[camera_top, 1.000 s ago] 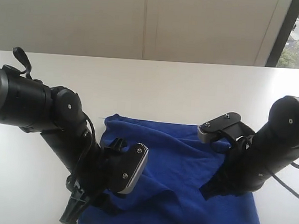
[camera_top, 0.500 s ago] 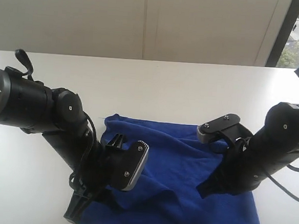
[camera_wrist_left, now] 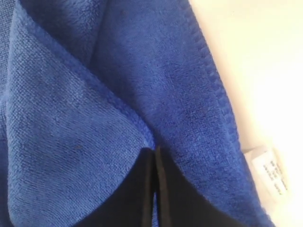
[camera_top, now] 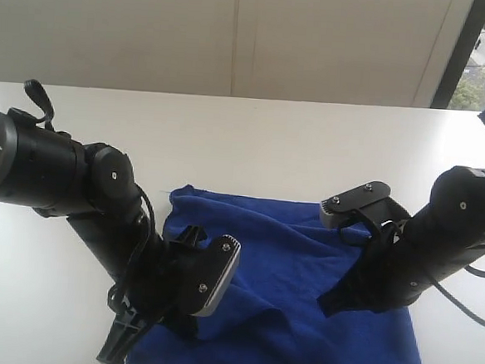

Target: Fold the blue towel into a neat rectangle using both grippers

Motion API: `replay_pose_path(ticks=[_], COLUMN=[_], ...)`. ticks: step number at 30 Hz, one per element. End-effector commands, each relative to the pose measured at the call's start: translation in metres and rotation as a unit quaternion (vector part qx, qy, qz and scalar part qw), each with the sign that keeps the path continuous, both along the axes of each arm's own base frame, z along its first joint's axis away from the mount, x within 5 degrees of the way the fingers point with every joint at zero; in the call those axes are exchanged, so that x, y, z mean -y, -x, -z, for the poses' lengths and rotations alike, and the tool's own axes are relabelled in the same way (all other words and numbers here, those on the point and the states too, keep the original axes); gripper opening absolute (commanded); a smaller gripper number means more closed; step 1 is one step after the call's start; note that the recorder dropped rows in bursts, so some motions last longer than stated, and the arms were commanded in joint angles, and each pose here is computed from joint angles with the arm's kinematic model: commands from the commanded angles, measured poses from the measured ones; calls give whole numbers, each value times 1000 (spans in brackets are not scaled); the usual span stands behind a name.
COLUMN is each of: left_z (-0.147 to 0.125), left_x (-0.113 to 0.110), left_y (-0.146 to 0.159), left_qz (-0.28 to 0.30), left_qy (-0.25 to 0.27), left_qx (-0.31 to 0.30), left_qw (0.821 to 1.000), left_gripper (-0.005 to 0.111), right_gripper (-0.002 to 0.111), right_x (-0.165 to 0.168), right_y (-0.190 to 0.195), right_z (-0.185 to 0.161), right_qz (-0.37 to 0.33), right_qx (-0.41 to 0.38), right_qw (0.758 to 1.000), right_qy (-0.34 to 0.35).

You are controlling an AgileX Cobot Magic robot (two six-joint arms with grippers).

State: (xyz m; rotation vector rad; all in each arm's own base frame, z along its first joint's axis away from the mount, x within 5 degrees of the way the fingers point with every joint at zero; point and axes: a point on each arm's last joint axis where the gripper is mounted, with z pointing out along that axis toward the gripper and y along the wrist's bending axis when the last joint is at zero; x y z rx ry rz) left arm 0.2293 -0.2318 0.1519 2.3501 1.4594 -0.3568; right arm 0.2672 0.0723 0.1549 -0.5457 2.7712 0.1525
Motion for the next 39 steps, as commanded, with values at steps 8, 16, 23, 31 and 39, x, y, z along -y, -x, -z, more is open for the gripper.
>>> replay_pose_path(ticks=[8,16,23,31,39], left_z=[-17,-25,-26,-26,-27], left_x=[-4,-22,-23,-29,-29], left_y=[11,14,15,17,17], left_qz=[27,31,28,37,37], left_qy=[4,-81,-85,-114,-114], left_qx=[-10,4,-3,-9,-10], left_qw=[1000,996,996,993,993], left_gripper=[0,0,0,0,0], right_gripper=[0,0,0,0,0], right_x=[-1,-1,-1,-1,-1], right_y=[0,0,0,0,0], right_z=[0,1,1,1,1], right_qz=[4,4,5,5,5], right_qx=[3,4,2,2,2], right_qw=[1000,1000,1000,1000,1000], right_qy=[-3,-3,-3,-3,-3])
